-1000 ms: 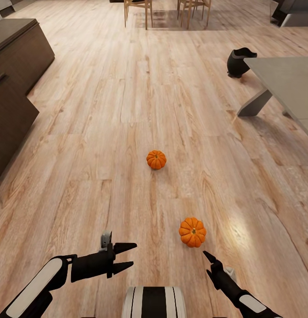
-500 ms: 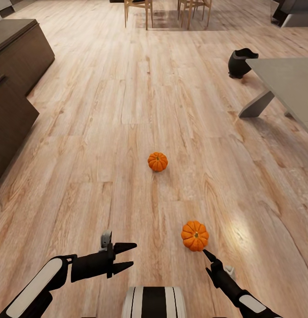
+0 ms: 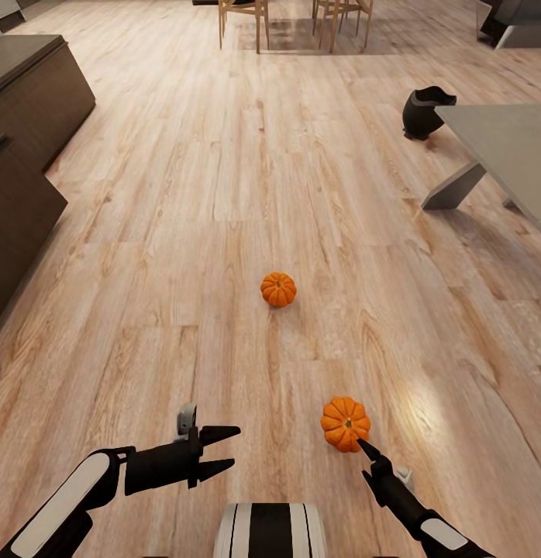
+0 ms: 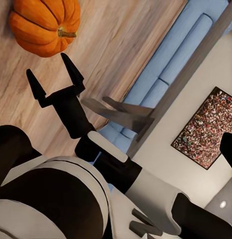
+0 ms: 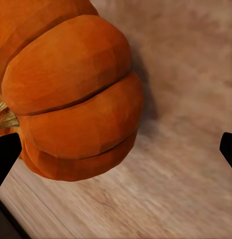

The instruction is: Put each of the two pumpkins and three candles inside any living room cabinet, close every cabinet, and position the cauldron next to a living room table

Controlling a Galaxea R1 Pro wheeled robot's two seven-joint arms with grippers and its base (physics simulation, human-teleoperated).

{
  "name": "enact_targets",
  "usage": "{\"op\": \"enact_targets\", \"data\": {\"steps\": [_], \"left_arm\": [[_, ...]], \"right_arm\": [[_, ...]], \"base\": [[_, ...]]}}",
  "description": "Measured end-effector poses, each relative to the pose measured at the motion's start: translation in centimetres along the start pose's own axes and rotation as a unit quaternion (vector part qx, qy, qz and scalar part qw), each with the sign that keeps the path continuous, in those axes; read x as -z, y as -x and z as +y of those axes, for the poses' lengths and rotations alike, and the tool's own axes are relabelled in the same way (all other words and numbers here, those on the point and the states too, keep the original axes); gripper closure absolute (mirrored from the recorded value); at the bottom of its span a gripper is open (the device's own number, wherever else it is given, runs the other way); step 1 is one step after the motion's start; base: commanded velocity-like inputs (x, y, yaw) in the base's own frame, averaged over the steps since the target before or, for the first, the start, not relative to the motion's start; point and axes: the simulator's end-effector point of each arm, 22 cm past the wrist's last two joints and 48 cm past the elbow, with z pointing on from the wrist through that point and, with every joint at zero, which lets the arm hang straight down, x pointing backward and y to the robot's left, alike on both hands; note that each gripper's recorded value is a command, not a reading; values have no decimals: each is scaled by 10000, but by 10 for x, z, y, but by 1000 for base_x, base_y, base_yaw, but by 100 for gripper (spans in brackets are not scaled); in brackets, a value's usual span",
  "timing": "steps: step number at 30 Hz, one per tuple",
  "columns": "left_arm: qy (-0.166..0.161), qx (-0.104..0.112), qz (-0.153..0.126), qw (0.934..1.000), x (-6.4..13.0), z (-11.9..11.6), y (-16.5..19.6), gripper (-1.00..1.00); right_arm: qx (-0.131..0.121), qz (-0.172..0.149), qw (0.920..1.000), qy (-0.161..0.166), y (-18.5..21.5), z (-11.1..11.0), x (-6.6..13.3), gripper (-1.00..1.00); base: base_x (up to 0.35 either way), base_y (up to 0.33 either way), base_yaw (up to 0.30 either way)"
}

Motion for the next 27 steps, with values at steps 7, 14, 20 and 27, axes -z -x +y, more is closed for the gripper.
{"op": "enact_targets", "data": {"steps": [7,14,20,27], "left_arm": [[-2,1,0,10000,0,0,0,-100],[-1,-5,1,10000,0,0,0,-100],[2,-2,0,10000,0,0,0,-100],[5,-4,-1,10000,0,0,0,-100]], "right_arm": [[-4,3,10000,3,0,0,0,-100],[1,8,10000,2,0,0,0,-100],[1,5,10000,3,0,0,0,-100],[4,7,10000,1,0,0,0,-100]], "base": [[36,57,0],[20,22,0],[73,1,0],[113,3,0]]}}
